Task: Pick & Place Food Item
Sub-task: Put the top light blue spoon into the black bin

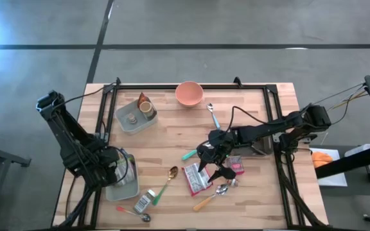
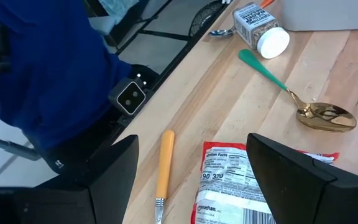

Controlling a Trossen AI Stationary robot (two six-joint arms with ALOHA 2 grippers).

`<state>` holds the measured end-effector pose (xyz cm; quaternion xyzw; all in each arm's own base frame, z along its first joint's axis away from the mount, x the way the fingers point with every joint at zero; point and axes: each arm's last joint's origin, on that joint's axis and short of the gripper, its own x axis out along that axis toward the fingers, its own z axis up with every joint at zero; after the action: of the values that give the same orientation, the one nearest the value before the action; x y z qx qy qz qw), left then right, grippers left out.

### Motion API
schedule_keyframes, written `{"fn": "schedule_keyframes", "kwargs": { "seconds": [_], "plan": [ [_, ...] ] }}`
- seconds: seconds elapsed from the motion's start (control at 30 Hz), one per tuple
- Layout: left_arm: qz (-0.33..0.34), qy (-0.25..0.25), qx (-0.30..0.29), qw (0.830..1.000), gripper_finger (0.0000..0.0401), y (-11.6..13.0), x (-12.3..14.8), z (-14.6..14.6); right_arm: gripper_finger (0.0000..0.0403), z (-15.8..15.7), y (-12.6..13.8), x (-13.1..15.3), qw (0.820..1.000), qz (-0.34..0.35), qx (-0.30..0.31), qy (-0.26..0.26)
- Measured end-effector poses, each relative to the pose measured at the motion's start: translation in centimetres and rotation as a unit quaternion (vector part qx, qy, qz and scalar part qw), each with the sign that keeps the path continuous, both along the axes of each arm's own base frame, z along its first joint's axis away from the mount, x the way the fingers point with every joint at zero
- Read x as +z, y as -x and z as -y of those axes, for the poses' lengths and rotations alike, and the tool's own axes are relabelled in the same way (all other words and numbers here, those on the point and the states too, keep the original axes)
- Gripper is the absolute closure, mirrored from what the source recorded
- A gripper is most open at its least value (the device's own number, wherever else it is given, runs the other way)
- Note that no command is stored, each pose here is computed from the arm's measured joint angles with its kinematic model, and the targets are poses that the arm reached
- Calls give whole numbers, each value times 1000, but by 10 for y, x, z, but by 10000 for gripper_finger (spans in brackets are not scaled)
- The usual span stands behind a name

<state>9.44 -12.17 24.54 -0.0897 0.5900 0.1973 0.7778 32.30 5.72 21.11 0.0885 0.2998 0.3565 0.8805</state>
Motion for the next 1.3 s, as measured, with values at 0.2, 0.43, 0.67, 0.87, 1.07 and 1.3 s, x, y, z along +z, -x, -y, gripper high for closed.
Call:
{"fn": "schedule_keyframes", "kwargs": {
  "seconds": [0.2,0.43,0.67,0.87,1.07,1.3],
  "plan": [
    [15,-8,-5,1000,188,-4,4,-1,108,0,0,0,1000,1,0,1],
    [41,-22,-1,999,188,-6,20,-3,108,0,-1,0,1000,-2,-16,5],
    [109,-23,61,992,188,-16,29,-6,108,3,-2,-1,996,-21,-84,20],
    [189,-17,127,974,188,-41,29,-15,108,8,3,-4,984,-72,-155,50],
    [202,-40,131,970,188,-70,21,-38,108,16,9,4,952,-112,-233,162],
    [224,-98,215,946,188,-88,15,-77,108,16,3,21,956,-68,-162,235]
  ]
}}
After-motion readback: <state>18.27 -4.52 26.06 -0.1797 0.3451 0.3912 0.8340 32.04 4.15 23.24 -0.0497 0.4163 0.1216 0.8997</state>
